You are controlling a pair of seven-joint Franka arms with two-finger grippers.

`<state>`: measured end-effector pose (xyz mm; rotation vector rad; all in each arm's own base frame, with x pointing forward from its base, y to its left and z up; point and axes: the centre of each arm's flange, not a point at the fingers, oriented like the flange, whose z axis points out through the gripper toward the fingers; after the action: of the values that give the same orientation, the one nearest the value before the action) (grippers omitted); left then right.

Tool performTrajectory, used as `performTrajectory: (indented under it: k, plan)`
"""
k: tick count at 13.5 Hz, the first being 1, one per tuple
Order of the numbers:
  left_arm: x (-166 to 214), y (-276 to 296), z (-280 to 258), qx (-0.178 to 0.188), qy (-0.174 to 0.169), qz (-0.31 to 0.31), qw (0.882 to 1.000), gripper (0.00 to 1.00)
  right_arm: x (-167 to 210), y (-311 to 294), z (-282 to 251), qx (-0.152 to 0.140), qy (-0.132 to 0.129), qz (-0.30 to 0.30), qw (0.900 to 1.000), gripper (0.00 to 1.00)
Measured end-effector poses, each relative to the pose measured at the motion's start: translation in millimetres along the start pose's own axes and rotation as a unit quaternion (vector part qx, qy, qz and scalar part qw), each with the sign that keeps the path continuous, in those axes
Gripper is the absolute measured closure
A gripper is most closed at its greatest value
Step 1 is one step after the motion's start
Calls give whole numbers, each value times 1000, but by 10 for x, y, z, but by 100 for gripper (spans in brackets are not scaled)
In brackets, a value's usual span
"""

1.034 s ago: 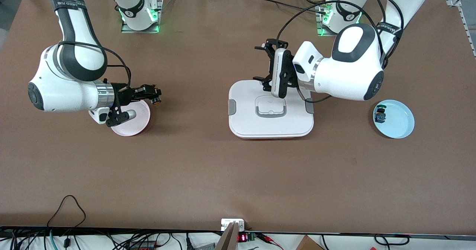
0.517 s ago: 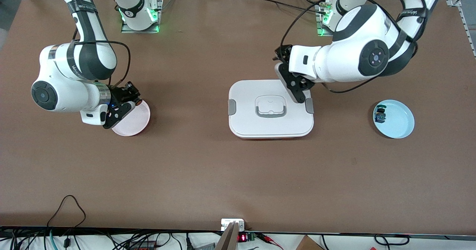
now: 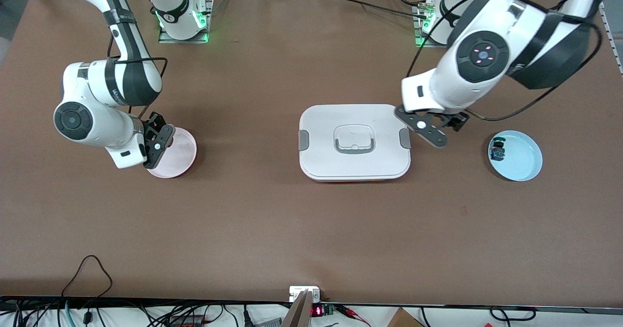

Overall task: Transfer orange switch to right arm and place
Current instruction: 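Carry the switch over the white plate while the left gripper withdraws, then lower the orange switch onto the white plate and open the right gripper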

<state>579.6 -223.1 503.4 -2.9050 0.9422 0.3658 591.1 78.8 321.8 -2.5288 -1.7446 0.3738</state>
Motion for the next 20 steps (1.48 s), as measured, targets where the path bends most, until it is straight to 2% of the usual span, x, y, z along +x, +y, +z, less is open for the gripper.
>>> performTrajectory:
  k: [1, 3, 4, 7, 8, 10, 11, 13, 14, 16, 20]
  plan:
    - [-53, -186, -14, -2, 0, -24, 1000, 0, -13, -2, 77, -6, -5, -23, 1000, 59]
    - [-195, -536, -8, -42, 1, -81, 996, 0, -75, -5, 229, -7, -8, -46, 999, 59]
    - [-281, -703, -25, -50, 5, -107, 993, 0, -123, 2, 301, -7, -7, -48, 999, 59]
    - [-570, -1000, -230, -31, 32, -171, 984, 0, -233, -8, 587, -19, 2, -54, 998, 59]
    - [-669, -1002, -321, -27, 46, -204, 978, 0, -248, -28, 695, -26, 6, -64, 998, 59]
    - [-838, -898, -504, -44, 90, -280, 955, 0, -260, -84, 906, -35, 11, -82, 996, 59]
    - [-951, -912, -549, -46, 100, -310, 944, 0, -262, -104, 976, -39, 13, -85, 996, 59]
    - [-1233, -1210, -603, -49, 121, -354, 926, 0, -254, -113, 1056, -48, 16, -94, 994, 59]
    - [-1336, -1338, -639, -48, 130, -364, 921, 0, -240, -96, 1088, -56, 18, -107, 993, 59]
    - [-1369, -1337, -681, -38, 133, -361, 922, 0, -215, -68, 1170, -69, 21, -133, 989, 59]
    - [-1278, -1245, -651, -32, 129, -351, 927, 0, -196, -66, 1360, -77, 23, -143, 986, 59]
